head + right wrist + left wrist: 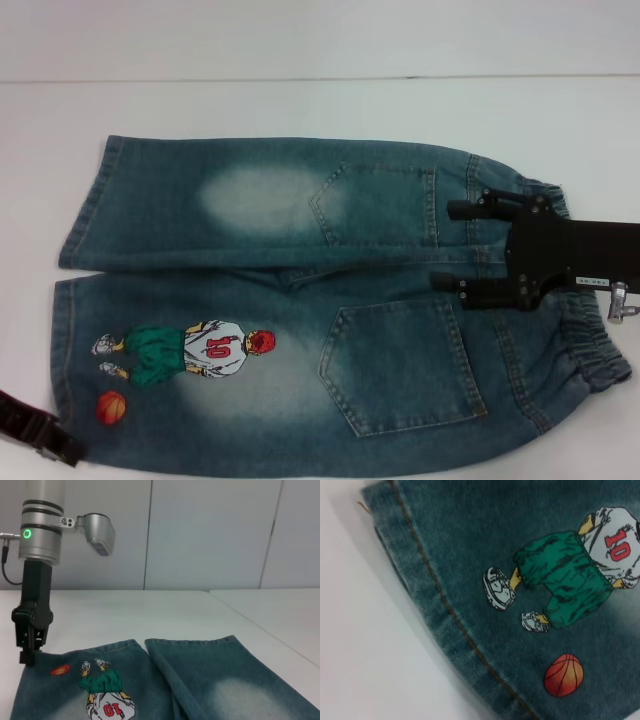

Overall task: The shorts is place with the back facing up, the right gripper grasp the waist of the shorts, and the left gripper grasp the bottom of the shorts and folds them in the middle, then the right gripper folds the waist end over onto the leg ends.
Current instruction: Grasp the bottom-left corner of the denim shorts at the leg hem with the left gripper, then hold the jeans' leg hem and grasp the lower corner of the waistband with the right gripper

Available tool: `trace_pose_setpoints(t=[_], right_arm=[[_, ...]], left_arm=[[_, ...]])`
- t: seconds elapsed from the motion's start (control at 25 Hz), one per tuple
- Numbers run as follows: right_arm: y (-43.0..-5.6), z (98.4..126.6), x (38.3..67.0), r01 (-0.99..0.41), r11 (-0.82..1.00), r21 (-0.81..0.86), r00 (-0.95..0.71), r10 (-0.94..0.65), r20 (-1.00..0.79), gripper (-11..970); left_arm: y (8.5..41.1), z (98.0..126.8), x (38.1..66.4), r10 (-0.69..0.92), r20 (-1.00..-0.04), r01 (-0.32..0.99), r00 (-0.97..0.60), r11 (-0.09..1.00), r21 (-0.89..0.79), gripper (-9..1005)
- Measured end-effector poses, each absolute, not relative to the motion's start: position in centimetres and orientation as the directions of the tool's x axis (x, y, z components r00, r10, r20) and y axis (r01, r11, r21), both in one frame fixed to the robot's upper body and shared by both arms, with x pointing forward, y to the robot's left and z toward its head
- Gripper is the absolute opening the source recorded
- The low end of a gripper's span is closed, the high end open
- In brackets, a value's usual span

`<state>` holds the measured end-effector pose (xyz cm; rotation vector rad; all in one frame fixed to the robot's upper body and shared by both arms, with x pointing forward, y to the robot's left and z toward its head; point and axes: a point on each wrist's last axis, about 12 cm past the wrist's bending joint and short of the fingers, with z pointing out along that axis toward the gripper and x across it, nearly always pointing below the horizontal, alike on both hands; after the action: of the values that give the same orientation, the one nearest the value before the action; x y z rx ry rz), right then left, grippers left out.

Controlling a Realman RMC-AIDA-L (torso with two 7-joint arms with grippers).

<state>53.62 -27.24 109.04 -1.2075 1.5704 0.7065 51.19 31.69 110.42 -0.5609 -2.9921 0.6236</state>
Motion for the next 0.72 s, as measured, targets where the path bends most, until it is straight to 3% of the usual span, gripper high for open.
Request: trace_pose_setpoints(t=[0.4,0.72], right_arm=[[-27.3,109.2,53.6,-0.936,0.334,-0.114,-0.01,-0.346,-0.938,866],[-30.4,110.9,53.4,-0.877,0.48,0.025,-0.207,-0.33,-0.921,852]], left_arm=[[31.3,111.5,51.8,0.337,-0.095,0.347,-0.937,0.859,-0.376,70],[30.5,112.2,52.4,0.309,-0.168,0.351,-0.936,0.843,-0.409,71]])
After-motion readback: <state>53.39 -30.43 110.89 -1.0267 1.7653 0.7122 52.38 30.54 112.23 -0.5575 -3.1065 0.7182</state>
